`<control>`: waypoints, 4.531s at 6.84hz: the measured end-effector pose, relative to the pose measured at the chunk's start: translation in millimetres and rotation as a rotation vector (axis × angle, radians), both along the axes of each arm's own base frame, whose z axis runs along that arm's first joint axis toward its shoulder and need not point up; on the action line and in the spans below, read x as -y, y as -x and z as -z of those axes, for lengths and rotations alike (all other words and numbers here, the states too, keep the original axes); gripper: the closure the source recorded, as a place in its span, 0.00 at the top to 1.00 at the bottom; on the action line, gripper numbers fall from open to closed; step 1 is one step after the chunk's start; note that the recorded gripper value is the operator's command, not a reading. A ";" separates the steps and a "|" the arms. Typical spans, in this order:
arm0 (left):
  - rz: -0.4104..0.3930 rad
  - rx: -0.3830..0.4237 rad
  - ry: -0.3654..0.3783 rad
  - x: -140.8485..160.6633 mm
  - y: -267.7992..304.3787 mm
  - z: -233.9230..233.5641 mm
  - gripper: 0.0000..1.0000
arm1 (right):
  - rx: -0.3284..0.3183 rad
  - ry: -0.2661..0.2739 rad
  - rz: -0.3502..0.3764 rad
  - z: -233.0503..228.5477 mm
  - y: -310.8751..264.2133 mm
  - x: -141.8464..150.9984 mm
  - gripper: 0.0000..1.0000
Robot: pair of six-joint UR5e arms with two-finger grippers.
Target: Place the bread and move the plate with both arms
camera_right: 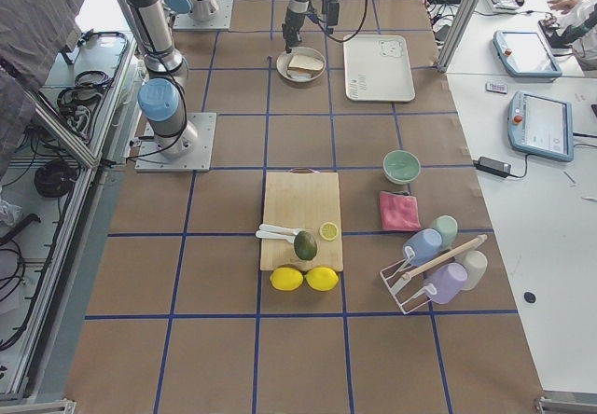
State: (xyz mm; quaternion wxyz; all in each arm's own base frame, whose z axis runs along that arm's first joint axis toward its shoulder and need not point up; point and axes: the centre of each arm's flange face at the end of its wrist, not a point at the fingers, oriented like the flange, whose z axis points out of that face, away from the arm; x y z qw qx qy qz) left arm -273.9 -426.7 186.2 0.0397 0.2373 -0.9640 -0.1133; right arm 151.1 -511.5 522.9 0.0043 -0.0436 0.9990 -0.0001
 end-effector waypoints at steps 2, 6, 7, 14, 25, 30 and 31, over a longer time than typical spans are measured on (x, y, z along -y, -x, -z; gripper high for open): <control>0.063 -0.024 0.066 7.5 -4.6 -16.7 0.00 | -0.001 -0.001 -0.001 0.3 0.2 -0.2 1.00; 0.043 -0.153 0.239 56.5 -36.7 -53.2 0.00 | -0.002 0.000 0.000 0.3 0.4 -0.1 1.00; 0.028 -0.194 0.274 77.2 -40.3 -64.6 0.00 | -0.002 0.001 0.000 0.3 0.4 -0.1 1.00; -0.019 -0.251 0.331 228.4 -36.1 -39.4 0.00 | -0.001 0.000 0.000 0.4 0.0 -0.2 1.00; -0.010 -0.171 0.226 117.2 -41.6 -234.4 1.00 | 0.000 0.001 0.000 0.3 -0.6 -0.4 1.00; 0.556 0.018 0.231 16.2 -79.8 -326.4 1.00 | 0.015 0.056 0.010 -4.4 -2.1 5.7 0.99; 0.624 0.027 0.240 16.9 -86.5 -330.2 1.00 | 0.016 0.060 0.009 -4.7 -2.2 6.1 0.99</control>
